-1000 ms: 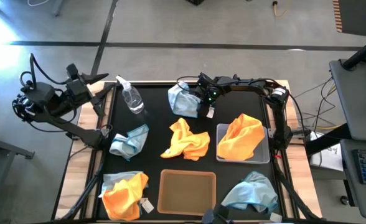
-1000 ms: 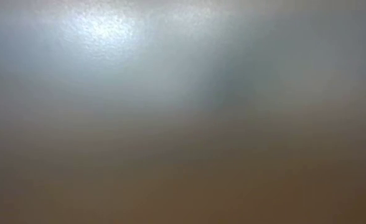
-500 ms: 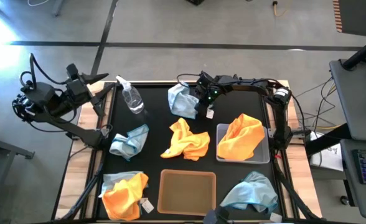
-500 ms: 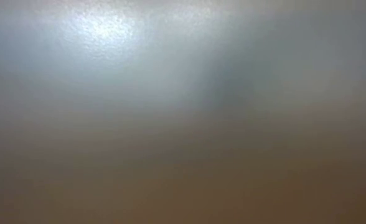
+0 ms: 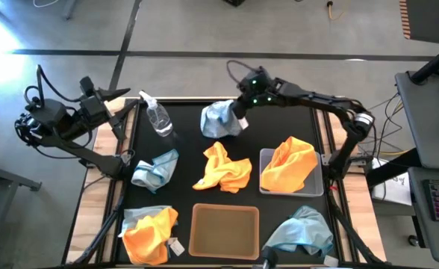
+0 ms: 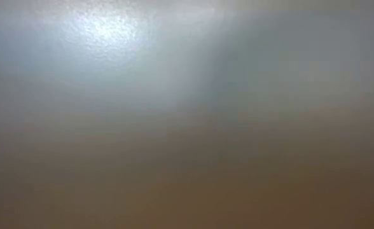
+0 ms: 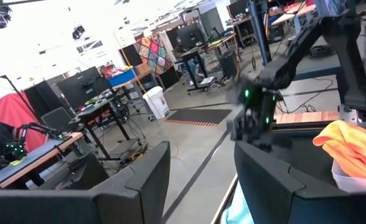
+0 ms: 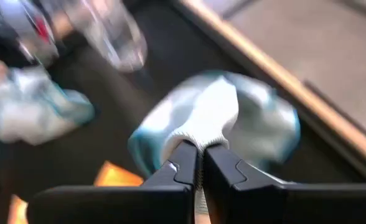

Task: Sort microfiber towel by color & place in baskets
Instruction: Put the blue microfiber towel into the orange bin

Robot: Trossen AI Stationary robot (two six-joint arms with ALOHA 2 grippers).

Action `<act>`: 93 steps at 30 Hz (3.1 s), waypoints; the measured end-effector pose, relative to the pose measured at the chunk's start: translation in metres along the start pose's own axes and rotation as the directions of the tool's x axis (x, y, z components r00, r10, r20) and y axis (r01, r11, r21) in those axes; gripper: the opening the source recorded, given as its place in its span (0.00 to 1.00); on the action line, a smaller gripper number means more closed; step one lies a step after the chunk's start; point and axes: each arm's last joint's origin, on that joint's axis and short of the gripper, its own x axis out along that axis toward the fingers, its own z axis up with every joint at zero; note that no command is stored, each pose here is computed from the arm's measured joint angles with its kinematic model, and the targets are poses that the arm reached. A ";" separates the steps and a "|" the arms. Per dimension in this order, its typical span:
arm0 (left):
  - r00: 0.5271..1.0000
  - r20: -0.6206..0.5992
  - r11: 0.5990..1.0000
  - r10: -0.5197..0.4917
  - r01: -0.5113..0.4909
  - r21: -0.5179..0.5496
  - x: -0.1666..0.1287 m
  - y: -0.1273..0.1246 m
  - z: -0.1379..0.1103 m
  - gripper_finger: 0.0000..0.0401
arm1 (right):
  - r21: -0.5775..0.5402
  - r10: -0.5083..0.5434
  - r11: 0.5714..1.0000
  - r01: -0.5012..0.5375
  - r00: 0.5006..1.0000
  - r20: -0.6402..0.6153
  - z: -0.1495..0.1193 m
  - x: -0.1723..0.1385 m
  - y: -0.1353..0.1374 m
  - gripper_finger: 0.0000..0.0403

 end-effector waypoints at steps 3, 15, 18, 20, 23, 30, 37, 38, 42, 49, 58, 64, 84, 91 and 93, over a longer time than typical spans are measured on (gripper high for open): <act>1.000 0.000 1.000 0.000 0.000 0.005 0.000 0.000 0.000 0.41 | 0.011 0.027 1.000 -0.028 0.993 0.113 0.014 -0.021 0.011 0.02; 1.000 0.009 1.000 0.004 -0.004 -0.010 -0.004 0.005 -0.001 0.41 | 0.028 0.140 0.987 -0.160 0.925 0.354 0.039 -0.064 0.046 0.02; 1.000 0.013 1.000 0.006 -0.005 -0.018 -0.005 0.008 -0.002 0.41 | 0.010 0.177 0.981 -0.194 0.914 0.366 0.038 -0.065 0.058 0.02; 1.000 0.016 1.000 0.006 -0.006 -0.023 -0.007 0.009 -0.002 0.41 | -0.006 0.204 0.976 -0.217 0.908 0.365 0.037 -0.063 0.067 0.02; 1.000 0.020 1.000 0.008 -0.007 -0.030 -0.008 0.011 -0.003 0.41 | -0.029 0.250 0.966 -0.257 0.901 0.356 0.033 -0.061 0.084 0.02; 1.000 0.027 0.999 0.011 -0.010 -0.041 -0.011 0.015 -0.004 0.41 | -0.076 0.366 0.929 -0.362 0.874 0.320 0.021 -0.060 0.127 0.02; 1.000 0.028 0.997 0.011 -0.009 -0.072 -0.011 0.015 -0.004 0.41 | -0.151 0.522 0.852 -0.501 0.801 0.291 0.009 -0.075 0.171 0.02; 1.000 0.027 0.997 0.011 -0.009 -0.072 -0.011 0.015 -0.004 0.41 | -0.165 0.556 0.831 -0.531 0.785 0.273 0.006 -0.078 0.177 0.02; 1.000 0.029 0.997 0.012 -0.009 -0.078 -0.010 0.014 -0.003 0.41 | -0.209 0.671 0.741 -0.638 0.714 0.198 -0.002 -0.091 0.197 0.02; 0.998 0.055 0.993 0.025 -0.018 -0.120 -0.006 0.011 0.004 0.41 | -0.244 0.788 0.614 -0.751 0.602 0.129 -0.019 -0.123 0.232 0.02; 0.997 0.072 0.967 0.033 -0.014 -0.253 -0.007 0.013 0.006 0.41 | -0.283 0.876 0.472 -0.835 0.479 0.050 -0.044 -0.159 0.268 0.02; 0.997 0.073 0.952 0.030 -0.006 -0.307 -0.006 0.012 0.007 0.41 | -0.267 0.890 0.436 -0.859 0.455 -0.012 -0.059 -0.153 0.285 0.02; 0.996 0.086 0.939 0.028 0.003 -0.344 -0.010 0.017 0.006 0.41 | -0.045 0.817 0.533 -0.845 0.528 -0.230 -0.111 -0.067 0.312 0.02; 0.995 0.098 0.932 0.035 0.003 -0.362 -0.015 0.024 0.004 0.41 | 0.003 0.810 0.556 -0.831 0.541 -0.226 -0.117 -0.052 0.315 0.02; 0.994 0.101 0.932 0.036 0.003 -0.362 -0.016 0.026 0.003 0.41 | 0.012 0.800 0.574 -0.819 0.558 -0.223 -0.119 -0.048 0.315 0.03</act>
